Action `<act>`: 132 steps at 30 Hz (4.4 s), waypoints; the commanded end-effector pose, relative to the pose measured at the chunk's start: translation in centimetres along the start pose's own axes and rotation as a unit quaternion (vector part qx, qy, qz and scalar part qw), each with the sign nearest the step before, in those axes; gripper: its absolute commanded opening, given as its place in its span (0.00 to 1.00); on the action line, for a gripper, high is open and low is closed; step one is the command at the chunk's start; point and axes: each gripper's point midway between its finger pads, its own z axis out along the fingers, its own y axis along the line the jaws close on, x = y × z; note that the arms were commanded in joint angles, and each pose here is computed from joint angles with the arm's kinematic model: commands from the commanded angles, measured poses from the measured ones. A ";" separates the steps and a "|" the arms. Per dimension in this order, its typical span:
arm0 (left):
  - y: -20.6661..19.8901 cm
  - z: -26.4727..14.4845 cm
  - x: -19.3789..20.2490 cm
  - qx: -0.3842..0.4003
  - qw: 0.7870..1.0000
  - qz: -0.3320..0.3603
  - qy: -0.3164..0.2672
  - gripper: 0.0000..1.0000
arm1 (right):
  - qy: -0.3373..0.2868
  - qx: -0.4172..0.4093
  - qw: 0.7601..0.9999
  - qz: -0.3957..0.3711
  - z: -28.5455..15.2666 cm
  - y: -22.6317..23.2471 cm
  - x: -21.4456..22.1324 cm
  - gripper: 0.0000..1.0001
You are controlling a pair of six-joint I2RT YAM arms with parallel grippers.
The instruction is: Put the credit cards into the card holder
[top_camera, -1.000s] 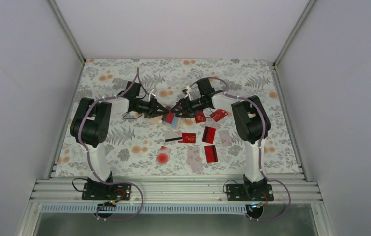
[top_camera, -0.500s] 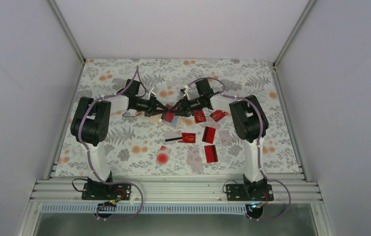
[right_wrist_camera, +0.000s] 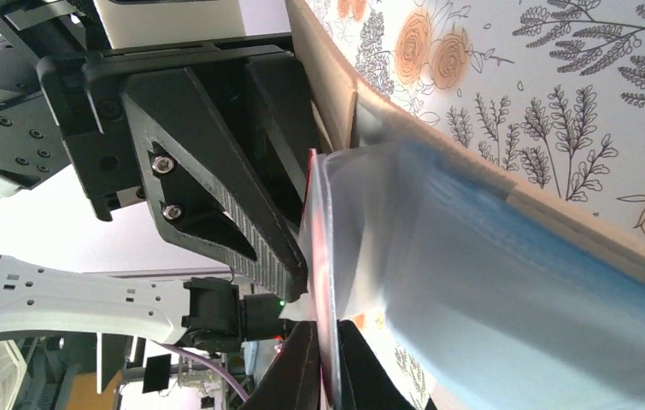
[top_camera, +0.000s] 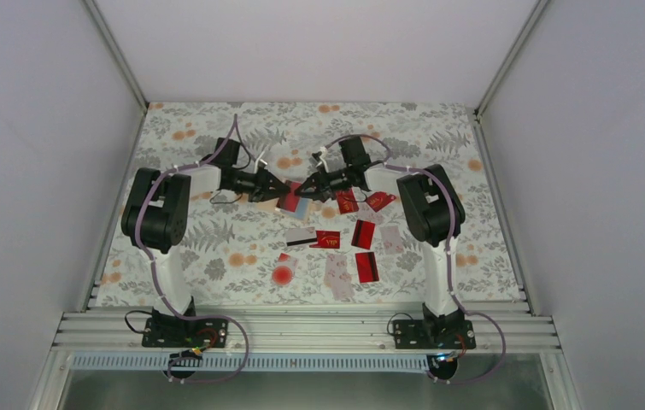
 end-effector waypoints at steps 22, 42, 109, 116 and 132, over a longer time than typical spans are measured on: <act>5.3 -3.2 0.8 -0.229 0.972 0.011 -0.048 0.56 | 0.035 0.121 0.989 0.076 1.0 -4.9 -0.2 0.16; 5.8 -6.2 0.6 -0.311 0.947 0.014 -0.075 0.47 | 0.052 0.089 0.993 0.059 4.5 -1.3 -2.3 0.35; -2.5 -2.4 13.8 -0.473 0.874 0.114 -0.020 1.00 | -0.008 0.507 0.860 -0.054 -9.7 1.1 14.2 0.84; -1.6 -2.9 11.9 -0.478 0.871 0.110 -0.033 1.00 | 0.039 0.522 0.852 -0.031 -7.3 -0.9 19.8 0.84; -2.4 -5.8 11.8 -0.435 0.886 0.148 -0.060 1.00 | 0.093 0.566 0.819 0.021 -4.8 -3.6 25.9 0.88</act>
